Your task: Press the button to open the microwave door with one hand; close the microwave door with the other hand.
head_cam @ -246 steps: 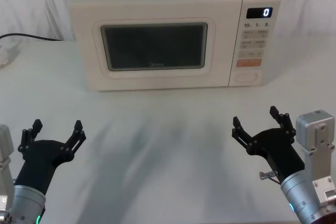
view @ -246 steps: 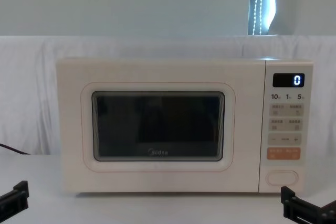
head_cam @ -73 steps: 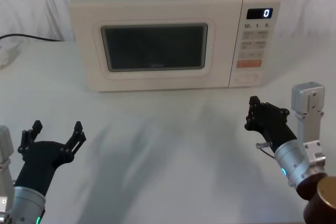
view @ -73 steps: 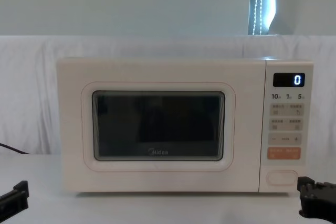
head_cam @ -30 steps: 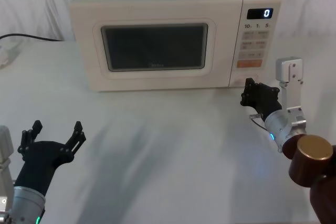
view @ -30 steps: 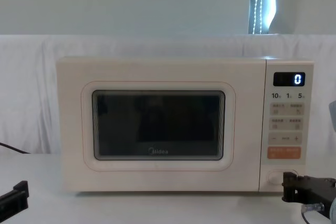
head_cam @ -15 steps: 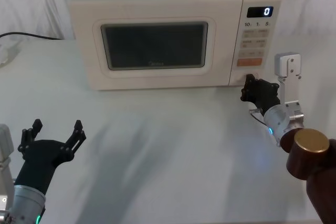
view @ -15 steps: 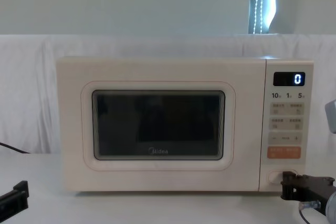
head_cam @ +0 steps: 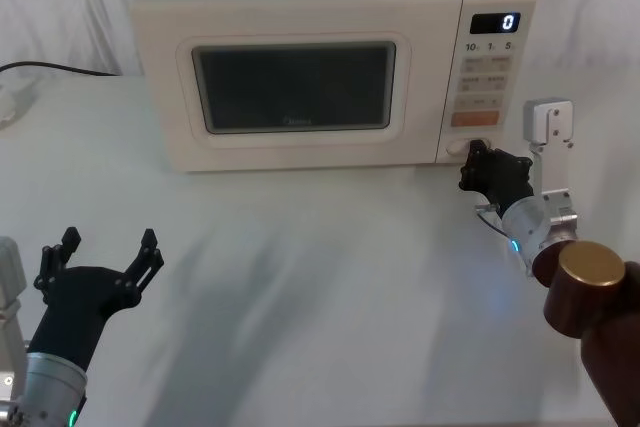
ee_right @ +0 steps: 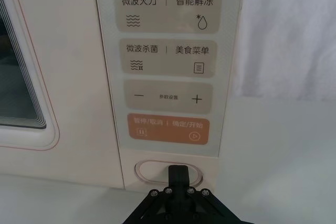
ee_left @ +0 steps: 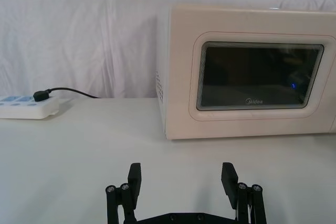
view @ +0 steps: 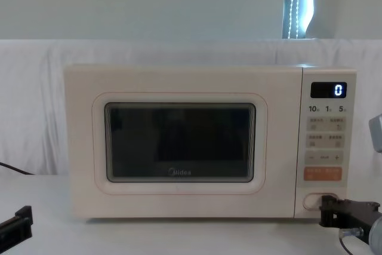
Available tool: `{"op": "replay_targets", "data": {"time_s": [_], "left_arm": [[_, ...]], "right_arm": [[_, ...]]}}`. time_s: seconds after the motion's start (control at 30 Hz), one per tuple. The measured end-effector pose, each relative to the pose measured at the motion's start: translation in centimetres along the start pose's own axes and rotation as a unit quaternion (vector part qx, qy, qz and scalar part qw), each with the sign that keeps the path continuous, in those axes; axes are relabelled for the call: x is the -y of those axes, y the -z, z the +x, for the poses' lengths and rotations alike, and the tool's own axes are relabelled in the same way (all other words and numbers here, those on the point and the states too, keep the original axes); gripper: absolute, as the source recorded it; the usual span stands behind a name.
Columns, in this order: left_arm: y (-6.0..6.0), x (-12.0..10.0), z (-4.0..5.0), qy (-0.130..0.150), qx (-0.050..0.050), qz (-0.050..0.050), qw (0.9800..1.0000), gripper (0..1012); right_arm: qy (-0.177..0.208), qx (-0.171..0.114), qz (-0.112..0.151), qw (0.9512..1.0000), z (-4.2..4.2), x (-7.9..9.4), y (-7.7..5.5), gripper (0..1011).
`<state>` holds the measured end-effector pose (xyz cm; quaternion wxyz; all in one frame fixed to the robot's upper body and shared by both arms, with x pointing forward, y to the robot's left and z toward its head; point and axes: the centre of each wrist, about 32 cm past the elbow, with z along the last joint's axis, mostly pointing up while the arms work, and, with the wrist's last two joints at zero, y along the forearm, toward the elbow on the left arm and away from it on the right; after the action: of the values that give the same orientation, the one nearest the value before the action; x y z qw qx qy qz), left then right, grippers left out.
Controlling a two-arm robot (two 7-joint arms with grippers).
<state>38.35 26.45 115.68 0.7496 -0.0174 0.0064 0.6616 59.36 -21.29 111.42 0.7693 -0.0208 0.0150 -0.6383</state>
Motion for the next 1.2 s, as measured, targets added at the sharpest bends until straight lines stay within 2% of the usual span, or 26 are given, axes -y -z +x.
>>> {"op": "replay_targets", "data": {"time_s": [1.2], "left_arm": [[0.0,0.0,0.0,0.0,0.0,0.0,1.0,1001]], "right_arm": [[0.001,0.011,0.004,0.9999,-0.08,-1.4,-0.1,0]]}}
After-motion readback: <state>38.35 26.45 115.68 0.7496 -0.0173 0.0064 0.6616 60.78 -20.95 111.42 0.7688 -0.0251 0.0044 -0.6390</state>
